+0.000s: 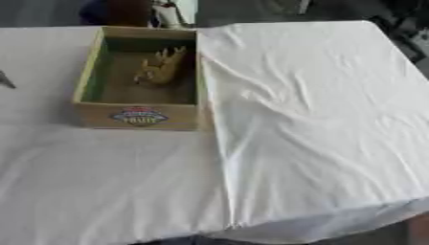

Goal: Pick up objects on the table and place them in the box.

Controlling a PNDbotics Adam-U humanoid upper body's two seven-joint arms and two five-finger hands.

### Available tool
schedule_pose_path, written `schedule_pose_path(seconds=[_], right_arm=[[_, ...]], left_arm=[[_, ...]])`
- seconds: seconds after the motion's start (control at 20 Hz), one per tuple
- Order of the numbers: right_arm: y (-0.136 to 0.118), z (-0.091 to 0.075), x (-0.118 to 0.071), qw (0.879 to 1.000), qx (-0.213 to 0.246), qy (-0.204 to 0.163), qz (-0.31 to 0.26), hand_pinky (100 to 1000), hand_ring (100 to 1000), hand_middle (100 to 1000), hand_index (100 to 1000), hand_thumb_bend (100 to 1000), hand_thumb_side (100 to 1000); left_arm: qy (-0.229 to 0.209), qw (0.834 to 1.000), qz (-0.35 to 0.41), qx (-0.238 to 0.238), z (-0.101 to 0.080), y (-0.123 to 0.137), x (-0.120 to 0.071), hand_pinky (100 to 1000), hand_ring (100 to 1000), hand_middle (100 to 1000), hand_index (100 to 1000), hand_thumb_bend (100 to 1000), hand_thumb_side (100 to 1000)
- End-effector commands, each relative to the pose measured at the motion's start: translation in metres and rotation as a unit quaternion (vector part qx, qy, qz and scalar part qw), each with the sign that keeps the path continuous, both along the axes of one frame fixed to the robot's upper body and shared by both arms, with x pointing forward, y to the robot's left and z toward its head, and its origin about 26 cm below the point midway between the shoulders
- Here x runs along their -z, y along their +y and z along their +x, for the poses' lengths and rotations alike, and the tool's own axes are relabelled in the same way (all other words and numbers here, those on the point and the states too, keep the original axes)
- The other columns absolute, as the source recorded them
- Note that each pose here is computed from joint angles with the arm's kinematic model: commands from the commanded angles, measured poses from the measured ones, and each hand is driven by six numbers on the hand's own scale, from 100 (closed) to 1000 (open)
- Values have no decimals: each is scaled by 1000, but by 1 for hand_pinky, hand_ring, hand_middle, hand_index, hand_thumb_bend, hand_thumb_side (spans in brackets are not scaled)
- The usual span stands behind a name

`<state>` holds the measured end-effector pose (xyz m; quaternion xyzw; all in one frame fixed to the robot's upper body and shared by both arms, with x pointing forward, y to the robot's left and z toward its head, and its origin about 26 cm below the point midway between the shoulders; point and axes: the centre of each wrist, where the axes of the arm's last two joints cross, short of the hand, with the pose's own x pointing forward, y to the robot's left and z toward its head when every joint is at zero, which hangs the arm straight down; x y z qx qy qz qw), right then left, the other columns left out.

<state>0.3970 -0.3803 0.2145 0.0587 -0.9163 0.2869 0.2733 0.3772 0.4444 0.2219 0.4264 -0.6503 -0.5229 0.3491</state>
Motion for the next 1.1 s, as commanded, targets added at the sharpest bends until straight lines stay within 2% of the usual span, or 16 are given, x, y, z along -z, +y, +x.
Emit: schedule_pose_path(seconds=[0.05,0.3,0.7,0.85,1.1], right_arm=[[-3,1,-13,977,-53,-145,-150,585,592,586,770,100,100],[9,4,-16,976,-67,-149,-147,585,590,582,762,100,100],[36,10,-24,971,-101,-168,-138,592,595,584,759,100,100],[46,12,-27,969,-113,-173,-136,592,593,583,756,100,100],[56,14,-28,967,-125,-177,-132,592,591,580,751,100,100]], left_arm=[[-39,999,-10,25,-2,-7,-38,563,325,184,428,100,257],[-41,996,-30,79,11,-39,-47,566,335,193,435,100,251],[-38,990,-39,133,32,-78,-45,578,359,211,452,100,244],[-31,989,-35,142,38,-87,-40,586,373,222,463,100,250],[-10,989,-17,148,48,-98,-20,601,404,254,492,108,264]])
